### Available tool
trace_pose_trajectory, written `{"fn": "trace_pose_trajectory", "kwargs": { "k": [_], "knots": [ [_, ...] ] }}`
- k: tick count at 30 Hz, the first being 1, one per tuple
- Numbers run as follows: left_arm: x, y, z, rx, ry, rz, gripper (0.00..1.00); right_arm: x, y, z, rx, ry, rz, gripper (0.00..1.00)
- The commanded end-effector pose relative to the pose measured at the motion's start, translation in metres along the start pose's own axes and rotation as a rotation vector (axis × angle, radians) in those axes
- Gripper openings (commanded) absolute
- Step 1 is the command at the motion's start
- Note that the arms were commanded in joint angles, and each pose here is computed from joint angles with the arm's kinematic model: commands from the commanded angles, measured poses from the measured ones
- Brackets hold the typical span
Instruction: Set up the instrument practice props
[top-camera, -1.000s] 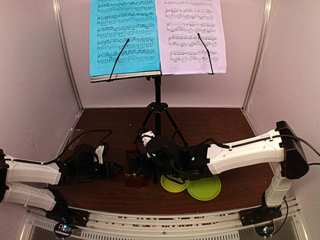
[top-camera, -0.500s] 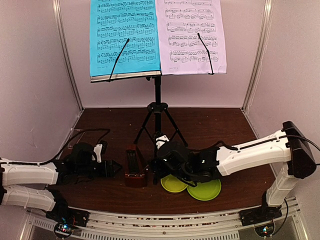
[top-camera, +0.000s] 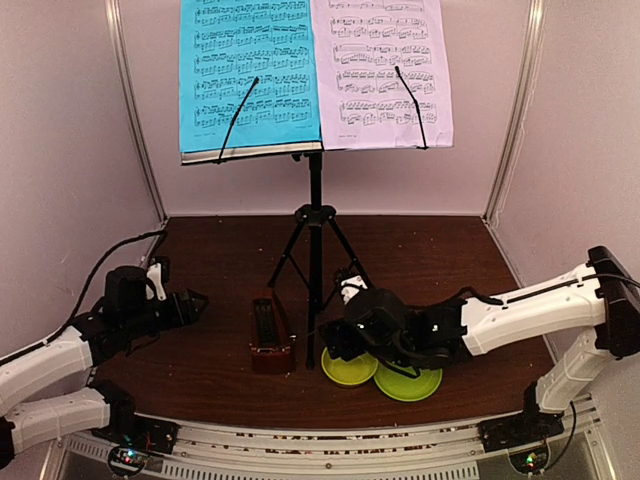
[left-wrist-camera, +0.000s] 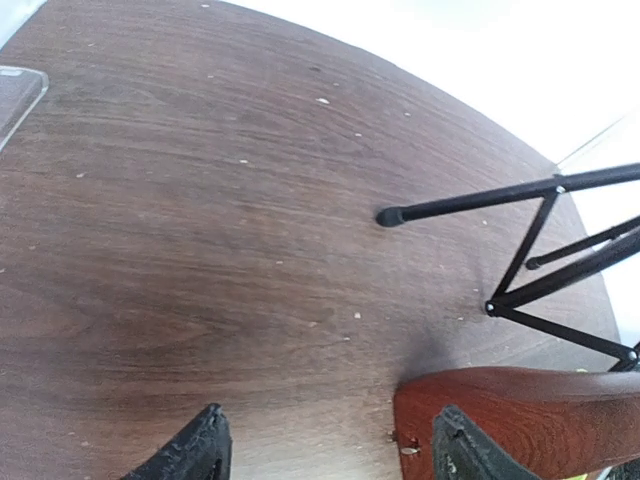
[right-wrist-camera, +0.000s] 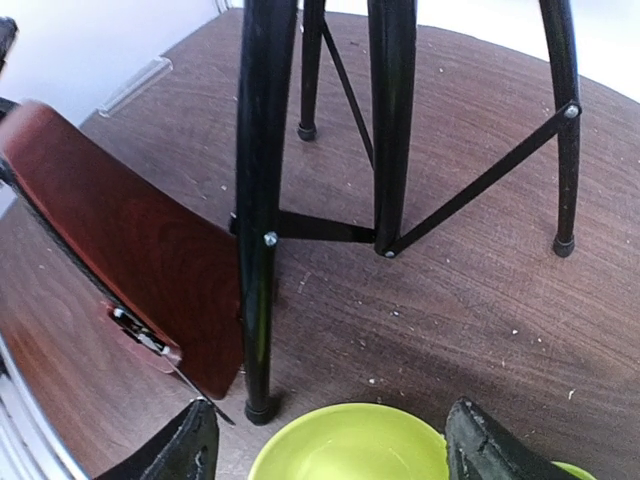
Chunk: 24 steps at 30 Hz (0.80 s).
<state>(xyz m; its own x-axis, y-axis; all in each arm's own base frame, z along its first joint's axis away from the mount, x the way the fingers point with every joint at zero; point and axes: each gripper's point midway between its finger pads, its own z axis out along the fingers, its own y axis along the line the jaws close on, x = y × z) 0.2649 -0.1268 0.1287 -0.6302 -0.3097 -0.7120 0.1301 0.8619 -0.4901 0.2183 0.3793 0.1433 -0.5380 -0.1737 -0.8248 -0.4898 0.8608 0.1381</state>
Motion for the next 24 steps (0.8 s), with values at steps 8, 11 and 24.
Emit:
{"fn": "trace_pose_trajectory", "kwargs": {
  "k": [8, 11, 24],
  "knots": [
    [-0.052, 0.002, -0.015, -0.011, -0.07, 0.009, 0.76, -0.048, -0.01, -0.055, -0.173, -0.145, 0.111, 1.0],
    [-0.067, -0.005, -0.017, -0.009, -0.074, 0.03, 0.79, -0.063, -0.019, -0.067, -0.195, -0.177, 0.13, 1.0],
    [-0.149, -0.05, -0.056, -0.027, -0.138, 0.221, 0.98, -0.124, -0.1, -0.119, -0.135, -0.331, 0.196, 1.0]
  ]
}}
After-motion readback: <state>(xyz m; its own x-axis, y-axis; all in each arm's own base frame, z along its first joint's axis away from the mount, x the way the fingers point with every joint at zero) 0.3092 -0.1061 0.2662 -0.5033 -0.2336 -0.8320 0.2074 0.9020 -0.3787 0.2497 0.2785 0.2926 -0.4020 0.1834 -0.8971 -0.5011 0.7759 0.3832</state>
